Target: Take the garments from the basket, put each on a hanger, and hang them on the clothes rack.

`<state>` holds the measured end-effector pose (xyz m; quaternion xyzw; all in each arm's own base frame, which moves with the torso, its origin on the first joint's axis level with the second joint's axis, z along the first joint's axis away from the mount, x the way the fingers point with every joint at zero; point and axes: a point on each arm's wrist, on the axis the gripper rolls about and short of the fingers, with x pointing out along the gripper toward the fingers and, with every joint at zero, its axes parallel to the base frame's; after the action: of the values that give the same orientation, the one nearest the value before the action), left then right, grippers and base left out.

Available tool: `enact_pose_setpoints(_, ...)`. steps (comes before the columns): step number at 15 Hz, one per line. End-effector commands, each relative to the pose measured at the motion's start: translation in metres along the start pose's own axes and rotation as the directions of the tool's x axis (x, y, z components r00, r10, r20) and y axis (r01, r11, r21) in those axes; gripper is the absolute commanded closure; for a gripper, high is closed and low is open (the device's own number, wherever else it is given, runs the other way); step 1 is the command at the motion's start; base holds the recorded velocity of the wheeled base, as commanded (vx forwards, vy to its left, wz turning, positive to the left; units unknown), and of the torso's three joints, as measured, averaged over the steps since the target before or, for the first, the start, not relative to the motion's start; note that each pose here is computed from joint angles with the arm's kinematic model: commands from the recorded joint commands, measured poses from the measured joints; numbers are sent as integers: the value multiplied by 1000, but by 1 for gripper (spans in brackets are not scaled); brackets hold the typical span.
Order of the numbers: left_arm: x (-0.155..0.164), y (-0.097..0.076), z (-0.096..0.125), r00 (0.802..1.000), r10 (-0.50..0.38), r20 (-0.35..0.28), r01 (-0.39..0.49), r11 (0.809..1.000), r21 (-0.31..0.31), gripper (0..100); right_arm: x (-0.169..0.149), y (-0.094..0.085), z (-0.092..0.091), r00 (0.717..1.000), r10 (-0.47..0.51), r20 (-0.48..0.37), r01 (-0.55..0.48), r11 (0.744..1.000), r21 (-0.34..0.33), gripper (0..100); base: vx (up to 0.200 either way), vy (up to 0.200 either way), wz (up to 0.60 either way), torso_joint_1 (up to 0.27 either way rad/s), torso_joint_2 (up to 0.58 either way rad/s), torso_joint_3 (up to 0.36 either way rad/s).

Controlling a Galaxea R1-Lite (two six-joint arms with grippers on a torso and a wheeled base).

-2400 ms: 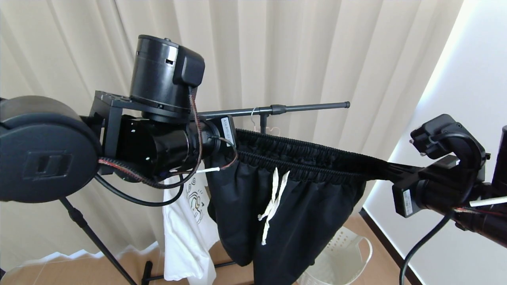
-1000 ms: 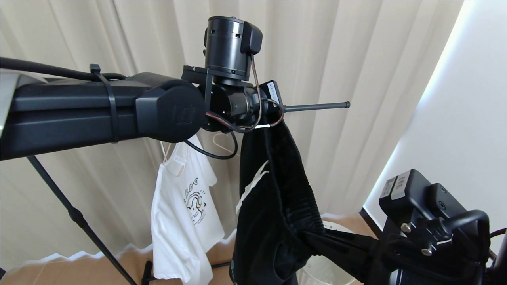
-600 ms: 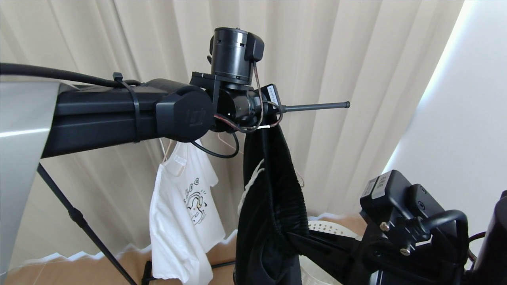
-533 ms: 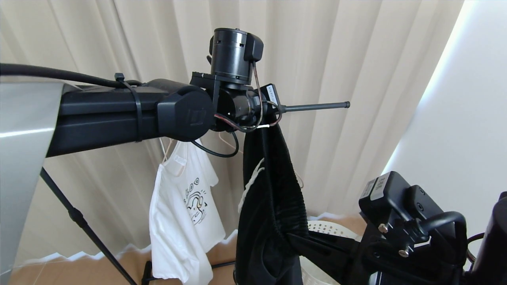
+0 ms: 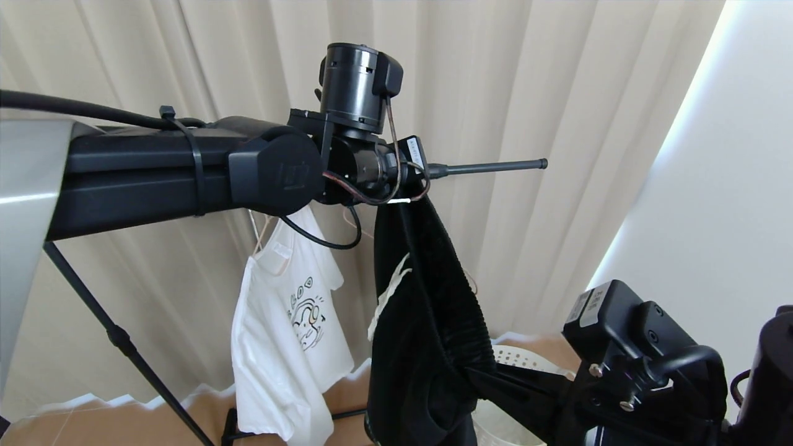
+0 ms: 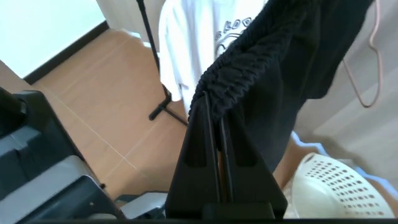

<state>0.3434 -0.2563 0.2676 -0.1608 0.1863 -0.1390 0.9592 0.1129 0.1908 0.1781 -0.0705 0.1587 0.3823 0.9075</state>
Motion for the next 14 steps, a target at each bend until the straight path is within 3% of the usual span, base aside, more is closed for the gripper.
enact_pose_setpoints(1,-29,7,15,1000,5,9,-5,1000,-1,100,-1,-31,-3,992,-129,-8,129,991,-37,100,0,0,0,0,0,0)
enact_pose_setpoints(2,-44,13,12,1000,18,-15,-18,999,29,100,1,-47,-5,980,-200,-22,199,979,-49,100,0,0,0,0,0,0)
enact_pose_setpoints(5,-83,37,-17,990,69,-120,-50,987,151,100,11,-69,-3,955,-295,-40,295,955,-24,100,0,0,0,0,0,0)
enact_pose_setpoints(8,-109,51,-55,968,93,-231,-30,965,261,100,41,-95,0,902,-425,-79,426,905,0,100,0,0,0,0,0,0)
enact_pose_setpoints(10,-116,51,-70,958,92,-271,-12,959,282,100,61,-109,8,876,-475,-80,478,878,13,100,0,0,0,0,0,0)
enact_pose_setpoints(14,-126,37,-102,934,59,-353,61,945,321,100,109,-129,43,851,-526,-3,525,849,61,100,0,0,0,0,0,0)
